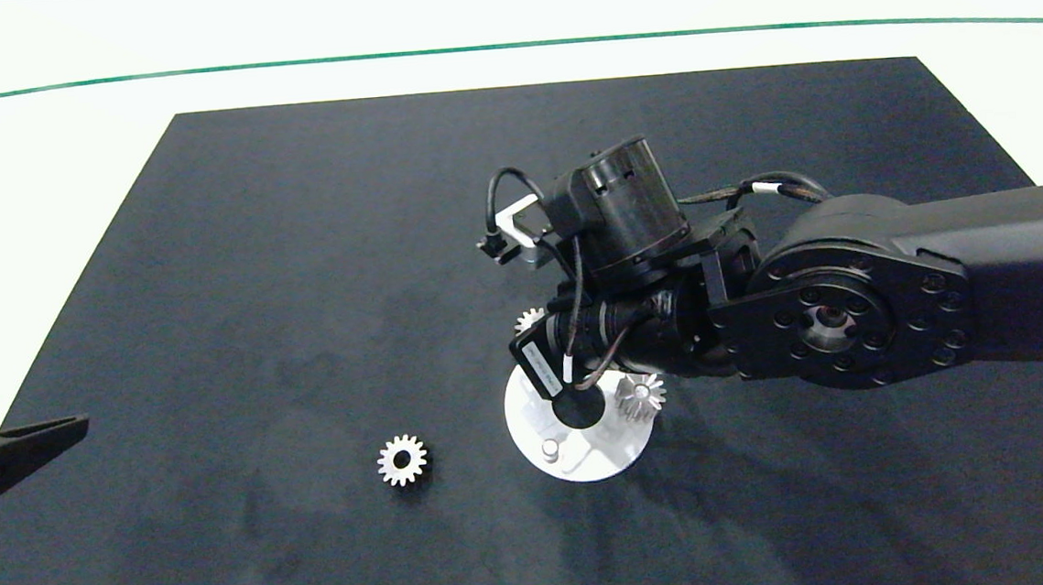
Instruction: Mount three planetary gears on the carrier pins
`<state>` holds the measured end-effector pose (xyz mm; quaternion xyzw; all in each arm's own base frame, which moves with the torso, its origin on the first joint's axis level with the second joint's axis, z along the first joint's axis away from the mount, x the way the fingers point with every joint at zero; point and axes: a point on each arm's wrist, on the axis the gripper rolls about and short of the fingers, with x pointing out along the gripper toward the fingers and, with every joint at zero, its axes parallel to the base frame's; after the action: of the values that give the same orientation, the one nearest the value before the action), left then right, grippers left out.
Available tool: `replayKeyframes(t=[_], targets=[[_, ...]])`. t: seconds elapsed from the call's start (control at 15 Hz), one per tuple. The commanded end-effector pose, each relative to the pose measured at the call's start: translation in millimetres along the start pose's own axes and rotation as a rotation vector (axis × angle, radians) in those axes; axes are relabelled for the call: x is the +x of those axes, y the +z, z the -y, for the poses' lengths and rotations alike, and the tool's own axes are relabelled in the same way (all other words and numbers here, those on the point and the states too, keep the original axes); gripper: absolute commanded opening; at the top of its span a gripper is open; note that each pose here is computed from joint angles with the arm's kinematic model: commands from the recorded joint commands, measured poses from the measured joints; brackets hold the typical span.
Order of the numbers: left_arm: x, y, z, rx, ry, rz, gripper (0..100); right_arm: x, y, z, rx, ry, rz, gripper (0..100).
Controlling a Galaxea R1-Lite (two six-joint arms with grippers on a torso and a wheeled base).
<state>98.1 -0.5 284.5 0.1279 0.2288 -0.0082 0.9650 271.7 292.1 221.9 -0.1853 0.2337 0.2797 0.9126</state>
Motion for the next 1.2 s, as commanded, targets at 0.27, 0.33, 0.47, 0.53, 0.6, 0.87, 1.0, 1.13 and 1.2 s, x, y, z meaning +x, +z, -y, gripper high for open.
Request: replayKeyframes(t=[0.27,0.33,0.47,0.53,0.6,0.87,1.0,1.13,1.2], targets=[[0.4,-0.3,0.1,0.002,0.0,-0.004,100,0.6,-5.8,4.6,-0.003,-0.011,-0.034,22],[0.4,-0.1,0.0,0.002,0.0,-0.003,100,0.8,-6.1,5.2,-0.003,-0.013,-0.037,22],[0.4,-0.3,0.1,0.002,0.0,-0.004,100,0.8,-6.1,5.2,-0.003,-0.013,-0.037,22],[0.4,-0.3,0.1,0.002,0.0,-0.004,100,0.6,-5.7,5.3,-0.002,-0.013,-0.036,22],[0.4,-0.3,0.1,0.002,0.0,-0.004,100,1.2,-6.1,5.3,-0.003,-0.019,-0.038,22],[0.4,-0.1,0.0,0.0,0.0,-0.003,100,3.8,-7.7,7.7,-0.002,-0.031,-0.046,22],[-0.3,0.1,-0.1,0.002,0.001,0.0,100,4.4,-8.0,7.6,-0.001,-0.031,-0.047,22],[-0.5,0.5,-0.2,0.0,0.001,0.002,100,4.9,-7.8,7.5,0.0,-0.031,-0.046,22],[-0.3,0.1,-0.1,0.0,0.001,0.0,100,4.7,-7.4,7.5,-0.001,-0.031,-0.044,22]])
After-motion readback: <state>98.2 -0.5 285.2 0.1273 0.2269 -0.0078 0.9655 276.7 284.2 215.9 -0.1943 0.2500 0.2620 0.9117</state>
